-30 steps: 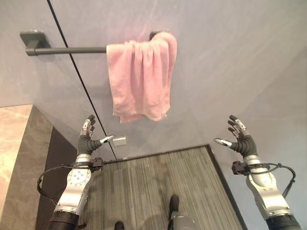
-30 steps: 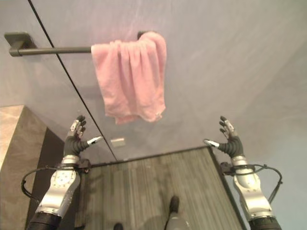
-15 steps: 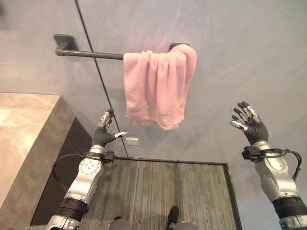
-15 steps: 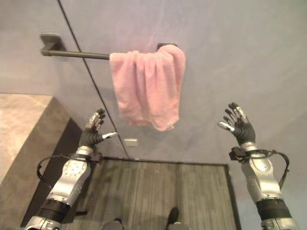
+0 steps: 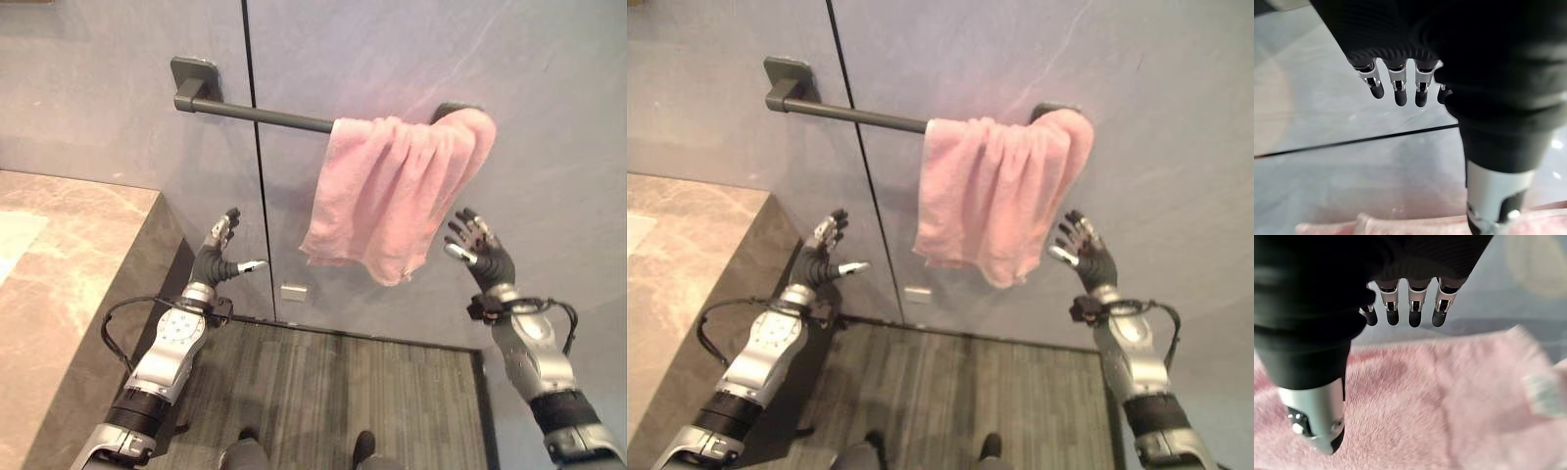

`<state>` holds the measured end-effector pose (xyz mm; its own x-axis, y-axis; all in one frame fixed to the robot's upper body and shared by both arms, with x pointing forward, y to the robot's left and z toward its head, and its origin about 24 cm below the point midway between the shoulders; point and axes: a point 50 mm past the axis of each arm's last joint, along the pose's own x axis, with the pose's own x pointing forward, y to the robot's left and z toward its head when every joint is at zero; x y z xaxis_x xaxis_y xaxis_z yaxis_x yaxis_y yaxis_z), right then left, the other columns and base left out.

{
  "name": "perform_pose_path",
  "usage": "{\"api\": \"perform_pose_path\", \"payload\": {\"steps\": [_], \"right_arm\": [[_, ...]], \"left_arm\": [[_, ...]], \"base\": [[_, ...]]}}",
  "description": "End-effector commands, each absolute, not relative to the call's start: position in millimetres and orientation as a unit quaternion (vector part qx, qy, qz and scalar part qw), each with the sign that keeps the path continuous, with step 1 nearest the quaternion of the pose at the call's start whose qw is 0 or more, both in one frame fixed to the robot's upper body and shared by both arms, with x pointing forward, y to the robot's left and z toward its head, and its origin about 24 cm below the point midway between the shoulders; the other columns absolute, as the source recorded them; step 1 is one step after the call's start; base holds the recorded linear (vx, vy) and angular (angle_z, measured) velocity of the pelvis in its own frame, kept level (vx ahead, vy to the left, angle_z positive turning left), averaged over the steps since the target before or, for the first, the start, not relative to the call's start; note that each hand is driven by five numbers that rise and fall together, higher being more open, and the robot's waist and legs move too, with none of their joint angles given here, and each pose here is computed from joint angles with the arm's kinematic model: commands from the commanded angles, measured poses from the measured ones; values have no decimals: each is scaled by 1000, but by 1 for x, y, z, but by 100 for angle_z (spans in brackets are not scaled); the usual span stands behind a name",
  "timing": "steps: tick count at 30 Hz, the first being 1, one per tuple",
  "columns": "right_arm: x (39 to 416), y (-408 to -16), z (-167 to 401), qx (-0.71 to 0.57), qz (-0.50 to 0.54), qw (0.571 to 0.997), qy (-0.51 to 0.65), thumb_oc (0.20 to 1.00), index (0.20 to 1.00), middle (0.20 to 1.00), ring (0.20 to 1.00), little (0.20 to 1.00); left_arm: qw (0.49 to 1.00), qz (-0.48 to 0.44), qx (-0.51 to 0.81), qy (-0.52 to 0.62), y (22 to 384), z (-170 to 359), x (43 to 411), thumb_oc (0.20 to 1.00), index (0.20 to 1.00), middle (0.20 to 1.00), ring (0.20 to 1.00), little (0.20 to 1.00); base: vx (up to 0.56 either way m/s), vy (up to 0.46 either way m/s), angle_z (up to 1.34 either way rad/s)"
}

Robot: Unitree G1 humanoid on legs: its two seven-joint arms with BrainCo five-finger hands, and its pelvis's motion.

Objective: Put brush and paste in cup on sink, flatten towel.

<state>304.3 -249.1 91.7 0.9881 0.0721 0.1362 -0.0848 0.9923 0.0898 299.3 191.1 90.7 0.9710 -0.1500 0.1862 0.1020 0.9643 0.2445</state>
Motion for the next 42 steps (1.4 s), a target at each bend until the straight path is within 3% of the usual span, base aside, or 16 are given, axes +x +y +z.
{"api": "perform_pose_path", "payload": {"steps": [1,13,18,24,25,26,27,29,31,42], "right_arm": [[320,-248,117,18,44,993,-105,1000,1000,1000,1000,1000],[326,-256,121,-91,37,992,-83,1000,1000,1000,1000,1000],[324,-265,113,-89,24,994,-61,1000,1000,1000,1000,1000],[336,-244,99,-63,60,996,-23,1000,1000,1000,1000,1000],[340,-240,93,-54,66,996,-3,931,931,931,931,931],[342,-233,90,-49,82,995,6,755,755,755,755,755],[345,-230,89,-48,90,995,14,598,598,598,598,598],[349,-221,85,-35,104,994,29,200,200,200,200,200],[352,-212,88,-41,125,991,29,200,200,200,200,200],[345,-182,99,21,171,985,-18,200,200,200,200,200]], "left_arm": [[978,-110,113,-139,173,105,304,1000,1000,1000,1000,1000],[971,-192,85,-117,141,102,315,1000,1000,1000,1000,1000],[967,-216,84,-107,128,97,312,1000,1000,1000,1000,1000],[966,-238,61,-79,108,88,316,1000,1000,1000,1000,1000],[964,-246,63,-74,103,87,316,1000,1000,1000,1000,1000],[963,-251,65,-71,100,86,317,1000,1000,1000,1000,1000],[962,-255,68,-71,98,87,317,733,733,733,733,733],[960,-262,70,-65,93,85,318,325,325,325,325,325],[960,-264,74,-61,92,84,320,200,200,200,200,200],[967,-233,80,-68,110,84,315,200,200,200,200,200]], "base": [[122,257,-12],[172,0,5],[111,-84,-6],[66,-64,9],[97,-71,3],[79,-59,-1],[36,-38,-2],[0,0,0],[8,-7,2],[-1,13,0]]}}
